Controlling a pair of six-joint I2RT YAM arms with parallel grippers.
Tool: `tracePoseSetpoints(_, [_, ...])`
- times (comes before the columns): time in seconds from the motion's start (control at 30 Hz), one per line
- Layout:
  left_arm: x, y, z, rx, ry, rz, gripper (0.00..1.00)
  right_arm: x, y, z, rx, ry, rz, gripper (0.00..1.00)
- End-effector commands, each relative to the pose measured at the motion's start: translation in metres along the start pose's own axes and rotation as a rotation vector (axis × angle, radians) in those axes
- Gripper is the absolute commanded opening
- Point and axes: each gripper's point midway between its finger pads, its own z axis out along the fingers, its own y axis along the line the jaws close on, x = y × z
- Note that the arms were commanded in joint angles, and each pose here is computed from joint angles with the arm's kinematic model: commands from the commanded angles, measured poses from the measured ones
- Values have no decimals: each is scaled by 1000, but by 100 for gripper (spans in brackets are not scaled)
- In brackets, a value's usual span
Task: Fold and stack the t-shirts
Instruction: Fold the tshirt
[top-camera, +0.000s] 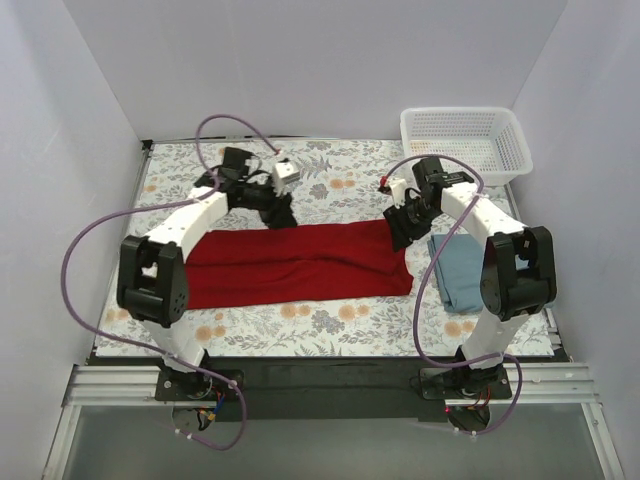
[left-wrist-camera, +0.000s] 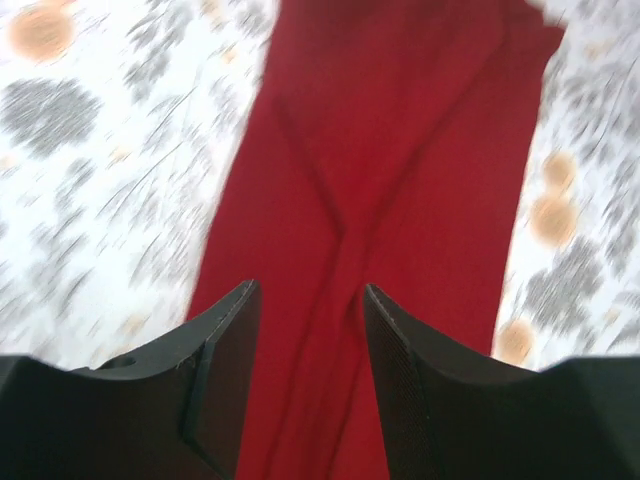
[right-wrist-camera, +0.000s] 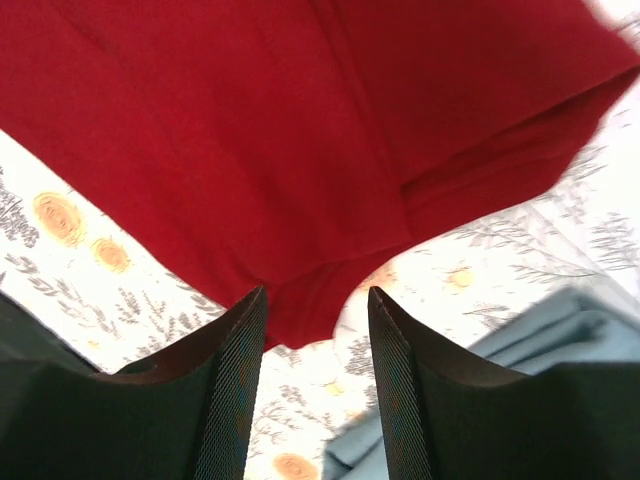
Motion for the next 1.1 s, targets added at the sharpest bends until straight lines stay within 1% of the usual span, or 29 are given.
tracePoseSetpoints(0.0, [-31,-10,77,0,-2,-277,44,13,19,5,-74,23,91,51])
tracePoseSetpoints(0.03, [-41,-11,90,-7,4,-269,43,19,21,7,-82,36,110,51])
tracePoseSetpoints(0.1, [-38,-11,121,-1,41,-338,43,28,22,11,-93,53,143,51])
tracePoseSetpoints(0.13, [-36,-11,129,-3,50,-370,43,33,24,14,-98,64,160,51])
tracePoseSetpoints(0.17, [-32,-11,140,-9,68,-377,43,37,25,17,-103,71,170,50])
tracePoseSetpoints(0.27, [-21,-12,158,-32,109,-391,45,41,25,21,-103,82,202,51])
tracePoseSetpoints(0.33, [-17,-9,162,-57,124,-392,46,47,24,26,-103,99,226,51])
tracePoseSetpoints(0.4, [-11,-13,168,-47,143,-403,46,49,24,28,-107,103,241,51])
tracePoseSetpoints(0.57, [3,-17,174,-62,188,-422,45,47,25,35,-136,100,262,51])
tracePoseSetpoints(0.6, [3,-17,174,-60,188,-425,42,47,25,35,-139,100,264,51])
tracePoseSetpoints(0.67, [3,-20,172,-52,188,-433,38,46,26,38,-152,96,267,50])
tracePoseSetpoints(0.8, [-9,-27,164,-31,159,-418,27,37,29,37,-183,73,266,43])
tracePoseSetpoints(0.87, [-11,-28,161,-33,153,-413,25,36,30,37,-190,69,269,43])
tracePoseSetpoints(0.97, [-14,-30,158,-29,145,-413,20,35,31,37,-199,69,272,39])
tracePoseSetpoints(1.07, [-18,-32,158,-19,136,-415,12,34,30,38,-196,69,275,39])
